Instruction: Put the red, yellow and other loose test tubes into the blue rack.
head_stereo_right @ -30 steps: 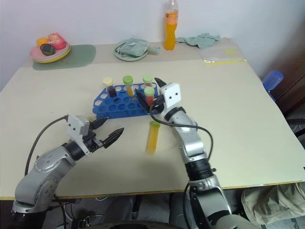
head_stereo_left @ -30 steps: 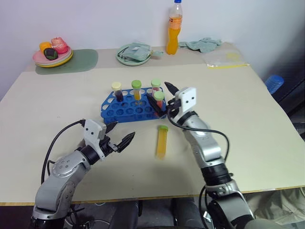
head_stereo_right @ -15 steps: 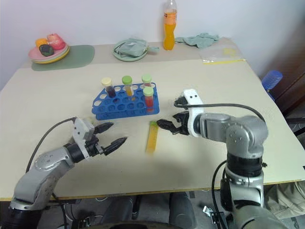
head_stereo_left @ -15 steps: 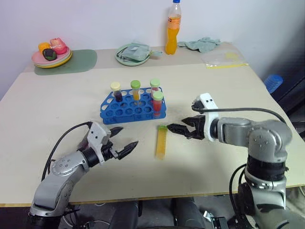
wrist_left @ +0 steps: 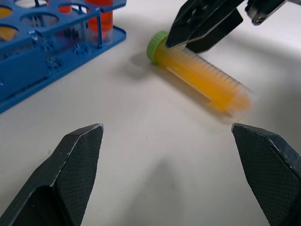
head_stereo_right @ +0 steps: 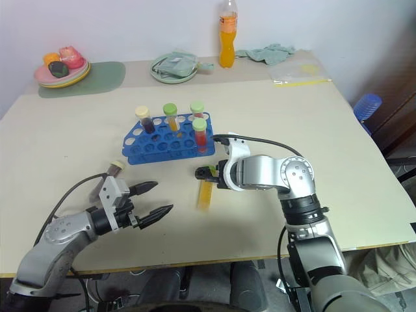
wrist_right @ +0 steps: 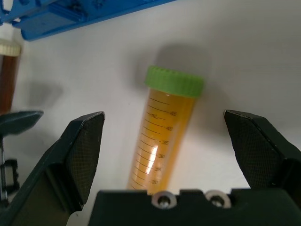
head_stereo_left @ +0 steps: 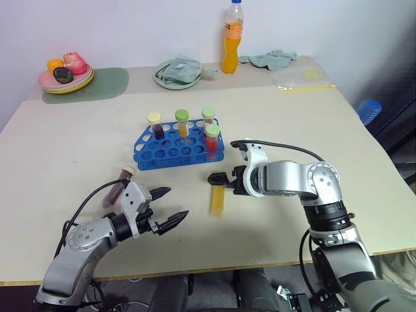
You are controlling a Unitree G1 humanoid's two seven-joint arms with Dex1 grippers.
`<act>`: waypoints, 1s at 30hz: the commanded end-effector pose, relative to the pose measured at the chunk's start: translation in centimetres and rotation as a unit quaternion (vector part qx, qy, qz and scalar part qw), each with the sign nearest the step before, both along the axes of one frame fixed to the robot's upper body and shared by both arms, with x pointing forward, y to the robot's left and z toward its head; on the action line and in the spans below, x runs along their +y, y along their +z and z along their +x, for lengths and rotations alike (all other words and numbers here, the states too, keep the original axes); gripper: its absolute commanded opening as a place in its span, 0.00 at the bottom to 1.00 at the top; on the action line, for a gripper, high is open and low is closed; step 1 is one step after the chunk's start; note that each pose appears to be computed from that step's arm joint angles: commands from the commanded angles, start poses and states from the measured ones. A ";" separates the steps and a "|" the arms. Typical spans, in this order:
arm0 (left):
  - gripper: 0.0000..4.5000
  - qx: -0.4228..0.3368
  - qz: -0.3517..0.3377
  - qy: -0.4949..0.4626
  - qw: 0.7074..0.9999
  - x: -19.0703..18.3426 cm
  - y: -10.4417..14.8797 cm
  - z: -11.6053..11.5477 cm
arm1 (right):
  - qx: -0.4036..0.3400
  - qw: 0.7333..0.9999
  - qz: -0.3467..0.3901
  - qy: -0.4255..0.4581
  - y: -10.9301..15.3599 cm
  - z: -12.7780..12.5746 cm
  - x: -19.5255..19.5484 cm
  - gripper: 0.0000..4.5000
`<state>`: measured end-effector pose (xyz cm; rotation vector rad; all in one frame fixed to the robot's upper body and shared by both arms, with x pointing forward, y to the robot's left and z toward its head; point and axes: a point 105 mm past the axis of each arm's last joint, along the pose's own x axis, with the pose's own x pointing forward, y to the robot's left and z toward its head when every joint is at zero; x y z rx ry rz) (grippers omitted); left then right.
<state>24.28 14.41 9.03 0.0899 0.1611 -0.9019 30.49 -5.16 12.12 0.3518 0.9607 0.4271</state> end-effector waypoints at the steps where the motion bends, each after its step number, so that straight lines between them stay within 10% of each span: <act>1: 1.00 -0.027 -0.003 -0.004 1.000 -0.3 1.1 -0.1 | 0.007 1.000 -0.001 -0.001 0.3 -0.1 0.7 0.99; 5: 1.00 -0.027 -0.003 0.000 1.000 -0.1 1.1 -0.2 | 0.016 1.000 -0.015 -0.002 -0.2 -0.1 0.7 0.81; 11: 1.00 -0.025 -0.002 0.003 1.000 0.3 1.1 -0.3 | 0.001 1.000 -0.007 0.019 0.6 -0.1 1.1 0.20; 18: 1.00 -0.033 -0.022 0.036 0.999 1.0 1.8 0.4 | -0.177 0.971 0.014 0.161 6.7 -1.2 1.3 0.20; 23: 1.00 -0.051 -0.069 0.109 0.990 2.9 3.2 1.7 | -0.439 0.871 0.049 0.215 9.9 -1.3 1.9 0.20; 30: 1.00 -0.068 -0.067 0.160 0.982 4.8 4.1 3.0 | -0.614 0.754 0.097 0.214 11.2 0.5 5.5 0.20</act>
